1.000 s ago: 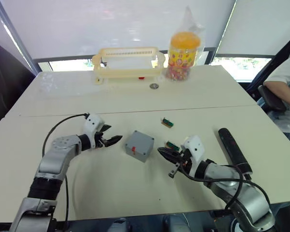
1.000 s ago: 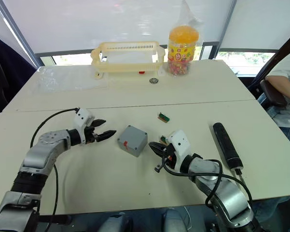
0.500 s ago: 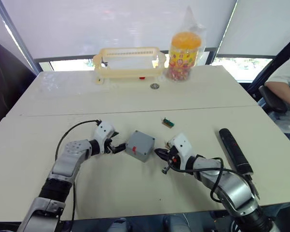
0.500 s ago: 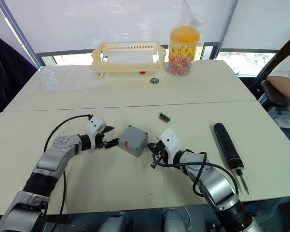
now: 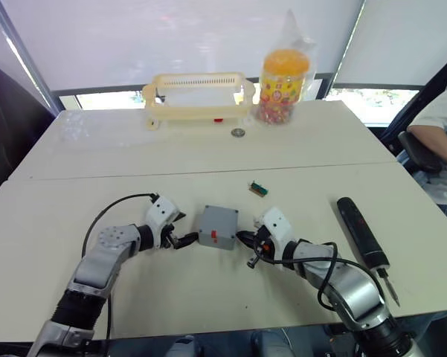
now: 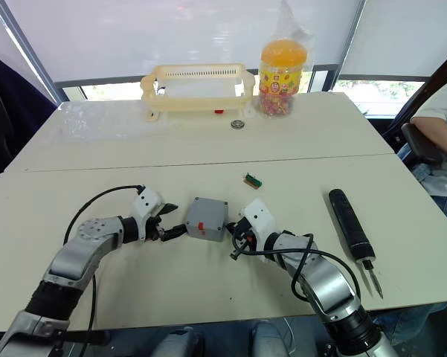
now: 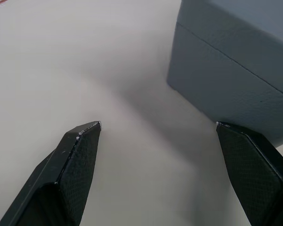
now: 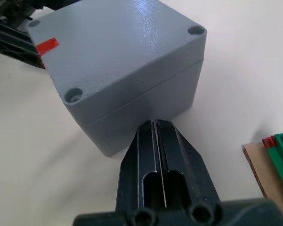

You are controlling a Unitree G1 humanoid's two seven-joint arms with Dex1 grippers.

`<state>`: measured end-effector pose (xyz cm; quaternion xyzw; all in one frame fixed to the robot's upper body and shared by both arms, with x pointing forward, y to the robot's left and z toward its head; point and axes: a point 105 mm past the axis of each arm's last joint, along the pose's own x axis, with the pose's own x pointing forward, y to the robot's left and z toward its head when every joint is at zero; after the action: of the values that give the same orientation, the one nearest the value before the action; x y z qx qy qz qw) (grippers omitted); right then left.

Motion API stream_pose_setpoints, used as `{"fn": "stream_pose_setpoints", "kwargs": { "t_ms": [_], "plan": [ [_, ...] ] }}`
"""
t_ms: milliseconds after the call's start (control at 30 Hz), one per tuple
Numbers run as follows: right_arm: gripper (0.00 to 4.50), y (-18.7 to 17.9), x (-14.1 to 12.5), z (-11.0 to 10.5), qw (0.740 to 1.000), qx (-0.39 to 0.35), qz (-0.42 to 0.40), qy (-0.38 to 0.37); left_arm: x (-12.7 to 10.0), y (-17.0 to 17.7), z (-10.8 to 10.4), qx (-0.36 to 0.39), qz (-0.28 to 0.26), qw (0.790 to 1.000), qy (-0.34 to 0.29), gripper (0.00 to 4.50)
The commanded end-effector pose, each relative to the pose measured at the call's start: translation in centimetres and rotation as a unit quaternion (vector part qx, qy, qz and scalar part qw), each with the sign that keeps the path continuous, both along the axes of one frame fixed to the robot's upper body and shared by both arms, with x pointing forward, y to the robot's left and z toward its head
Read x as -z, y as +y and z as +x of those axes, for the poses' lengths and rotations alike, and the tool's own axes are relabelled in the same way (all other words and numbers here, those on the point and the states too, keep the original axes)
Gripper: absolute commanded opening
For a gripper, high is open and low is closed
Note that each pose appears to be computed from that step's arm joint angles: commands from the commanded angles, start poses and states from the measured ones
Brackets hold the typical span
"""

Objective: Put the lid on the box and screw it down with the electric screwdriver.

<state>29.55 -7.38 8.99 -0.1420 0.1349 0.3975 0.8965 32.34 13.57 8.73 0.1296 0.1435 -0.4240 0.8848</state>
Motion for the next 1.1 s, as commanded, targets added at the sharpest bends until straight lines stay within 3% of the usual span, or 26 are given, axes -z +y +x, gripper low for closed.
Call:
{"fn": "stream_pose_setpoints", "kwargs": {
  "t_ms": [33,633,733,900,933,967,1000,1100],
  "plan": [
    [0.01,1.1,-0.7,-0.5,0.999,-0.028,0.015,-0.01,-0.5,-1.0,-1.1,0.028,-0.016,0.999,0.005,4.0],
    [0.01,1.3,-0.6,-1.9,0.999,-0.043,0.021,0.003,-0.1,-1.0,-2.4,0.02,-0.027,0.999,0.029,4.0],
    [0.01,0.1,-1.2,-1.7,0.999,-0.027,0.018,-0.006,-1.0,1.2,-1.7,-0.014,-0.028,0.999,0.015,4.0],
    [0.01,-2.7,-3.8,-2.4,0.999,-0.01,0.028,-0.022,-4.3,4.7,-1.3,-0.057,-0.074,0.996,0.0,4.0],
    [0.0,-3.2,-4.4,-2.6,0.999,-0.009,0.03,-0.03,-5.1,5.0,-1.6,-0.054,-0.089,0.995,0.005,4.25],
    [0.53,-3.8,-5.1,-2.8,0.999,-0.007,0.032,-0.036,-5.9,5.2,-2.0,-0.046,-0.101,0.994,0.008,4.5],
    [0.79,-4.4,-5.8,-3.0,0.998,-0.005,0.035,-0.046,-6.6,5.3,-2.5,-0.038,-0.109,0.993,0.01,4.5],
    [2.27,-6.0,-7.2,-2.7,0.997,0.017,0.043,-0.069,-8.3,5.0,-3.7,-0.015,-0.125,0.992,0.016,4.5]
  ]
}}
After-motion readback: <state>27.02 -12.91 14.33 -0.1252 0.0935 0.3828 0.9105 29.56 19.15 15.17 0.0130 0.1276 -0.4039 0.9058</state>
